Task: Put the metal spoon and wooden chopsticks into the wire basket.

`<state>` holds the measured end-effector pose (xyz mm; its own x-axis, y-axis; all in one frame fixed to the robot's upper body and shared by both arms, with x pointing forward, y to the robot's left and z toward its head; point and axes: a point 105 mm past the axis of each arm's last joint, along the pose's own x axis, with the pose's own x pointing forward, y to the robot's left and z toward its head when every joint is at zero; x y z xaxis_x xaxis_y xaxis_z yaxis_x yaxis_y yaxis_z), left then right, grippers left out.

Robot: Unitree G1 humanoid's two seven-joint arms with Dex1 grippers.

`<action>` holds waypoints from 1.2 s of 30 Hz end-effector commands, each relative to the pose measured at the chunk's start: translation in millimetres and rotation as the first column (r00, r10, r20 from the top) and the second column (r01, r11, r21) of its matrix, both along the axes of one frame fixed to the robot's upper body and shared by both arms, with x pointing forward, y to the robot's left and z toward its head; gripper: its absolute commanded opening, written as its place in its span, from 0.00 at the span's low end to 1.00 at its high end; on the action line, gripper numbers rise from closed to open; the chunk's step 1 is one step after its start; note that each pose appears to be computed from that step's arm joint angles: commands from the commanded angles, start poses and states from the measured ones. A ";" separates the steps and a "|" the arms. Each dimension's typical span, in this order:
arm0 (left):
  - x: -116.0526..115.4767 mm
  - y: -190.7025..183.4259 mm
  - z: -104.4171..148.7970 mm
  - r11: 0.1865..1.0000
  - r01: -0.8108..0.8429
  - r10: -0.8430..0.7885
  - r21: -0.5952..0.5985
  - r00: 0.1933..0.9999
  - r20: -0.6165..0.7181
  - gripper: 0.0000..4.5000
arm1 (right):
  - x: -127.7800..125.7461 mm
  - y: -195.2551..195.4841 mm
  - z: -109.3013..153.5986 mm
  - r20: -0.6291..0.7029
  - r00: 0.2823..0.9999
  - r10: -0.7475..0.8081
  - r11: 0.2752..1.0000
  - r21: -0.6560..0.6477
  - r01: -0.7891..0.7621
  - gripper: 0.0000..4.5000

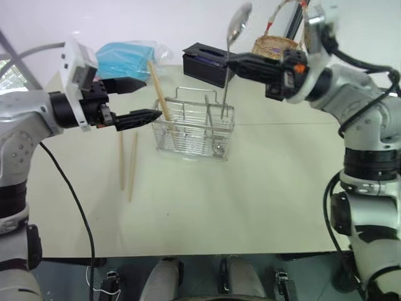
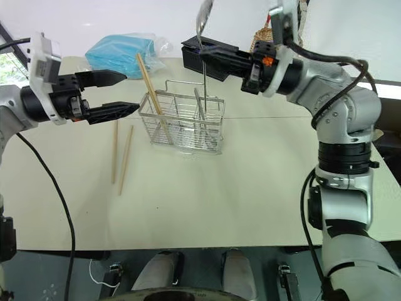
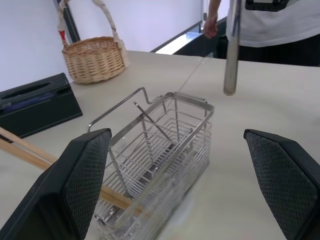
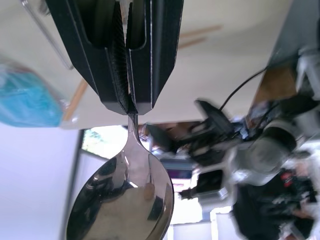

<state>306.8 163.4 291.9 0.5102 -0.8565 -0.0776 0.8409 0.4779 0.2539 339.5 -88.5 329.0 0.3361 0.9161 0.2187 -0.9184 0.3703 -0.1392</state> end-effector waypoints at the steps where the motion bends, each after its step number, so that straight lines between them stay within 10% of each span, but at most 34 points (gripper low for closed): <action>1: -3.1 -3.8 10.5 1.000 0.022 -0.022 0.010 0.998 0.056 1.00 | 19.3 -2.4 5.2 0.042 0.986 -0.160 0.987 0.024 0.160 0.01; 10: -5.0 1.6 16.0 1.000 -0.006 0.005 0.005 0.997 0.077 1.00 | 29.1 10.9 -53.5 -0.037 0.979 -0.200 0.977 -0.082 0.196 0.01; 15: -4.6 4.5 16.6 1.000 -0.024 0.024 0.003 0.997 0.080 1.00 | 24.7 13.0 -59.7 -0.048 0.978 -0.202 0.976 -0.089 0.197 0.45; 17: -4.2 6.8 16.2 0.999 -0.035 0.035 0.002 0.996 0.078 1.00 | 27.6 8.8 -52.5 -0.033 0.972 -0.231 0.971 -0.073 0.228 0.66; 27: 15.0 51.3 59.3 0.916 -0.256 0.292 -0.310 0.954 0.073 1.00 | -0.1 -19.6 12.0 0.103 0.988 -0.114 0.993 -0.026 0.117 0.66; 30: 52.1 112.5 46.3 0.696 -0.619 0.624 -0.365 0.772 -0.120 1.00 | -41.9 -24.3 5.8 0.131 0.988 0.077 0.986 -0.158 -0.056 0.66; 36: 86.6 163.9 -13.3 0.338 -0.935 0.875 -0.106 0.353 -0.331 1.00 | -78.8 -24.0 -35.4 0.006 0.980 0.198 0.945 -0.266 -0.189 0.66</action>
